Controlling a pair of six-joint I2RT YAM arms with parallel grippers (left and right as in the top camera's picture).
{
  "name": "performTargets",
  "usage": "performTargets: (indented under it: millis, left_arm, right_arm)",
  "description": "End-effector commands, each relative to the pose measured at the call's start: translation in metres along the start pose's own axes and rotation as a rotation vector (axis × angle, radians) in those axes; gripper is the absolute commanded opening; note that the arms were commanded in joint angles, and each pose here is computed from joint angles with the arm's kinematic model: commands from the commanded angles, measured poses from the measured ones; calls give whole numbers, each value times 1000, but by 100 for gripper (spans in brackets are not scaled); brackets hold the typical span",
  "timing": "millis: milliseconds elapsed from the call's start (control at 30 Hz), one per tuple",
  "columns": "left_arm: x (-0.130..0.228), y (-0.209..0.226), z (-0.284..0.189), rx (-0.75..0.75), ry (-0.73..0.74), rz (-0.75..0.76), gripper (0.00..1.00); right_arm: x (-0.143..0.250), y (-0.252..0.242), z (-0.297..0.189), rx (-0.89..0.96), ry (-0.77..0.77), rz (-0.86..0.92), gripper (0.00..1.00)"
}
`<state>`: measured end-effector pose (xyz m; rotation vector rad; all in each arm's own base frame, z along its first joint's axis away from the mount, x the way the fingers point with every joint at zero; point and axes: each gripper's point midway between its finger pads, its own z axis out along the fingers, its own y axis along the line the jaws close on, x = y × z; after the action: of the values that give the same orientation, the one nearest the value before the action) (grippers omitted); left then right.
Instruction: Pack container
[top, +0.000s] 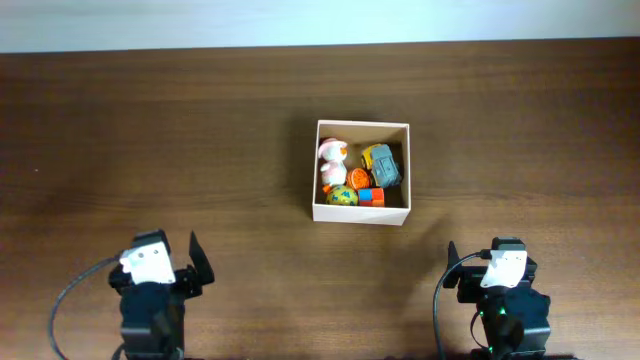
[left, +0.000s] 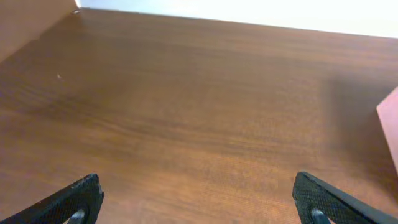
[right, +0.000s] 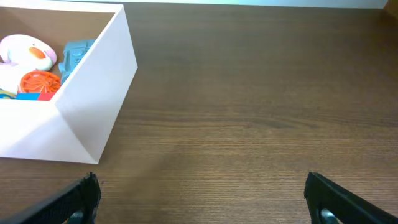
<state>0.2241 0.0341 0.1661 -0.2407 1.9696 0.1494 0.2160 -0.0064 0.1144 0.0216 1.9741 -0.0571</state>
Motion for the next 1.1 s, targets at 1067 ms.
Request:
performTargets:
  millis: [1067]
  left_arm:
    - [45, -8, 14, 67, -46, -3, 99]
  right_arm:
    - [1, -1, 1, 3, -3, 12, 99]
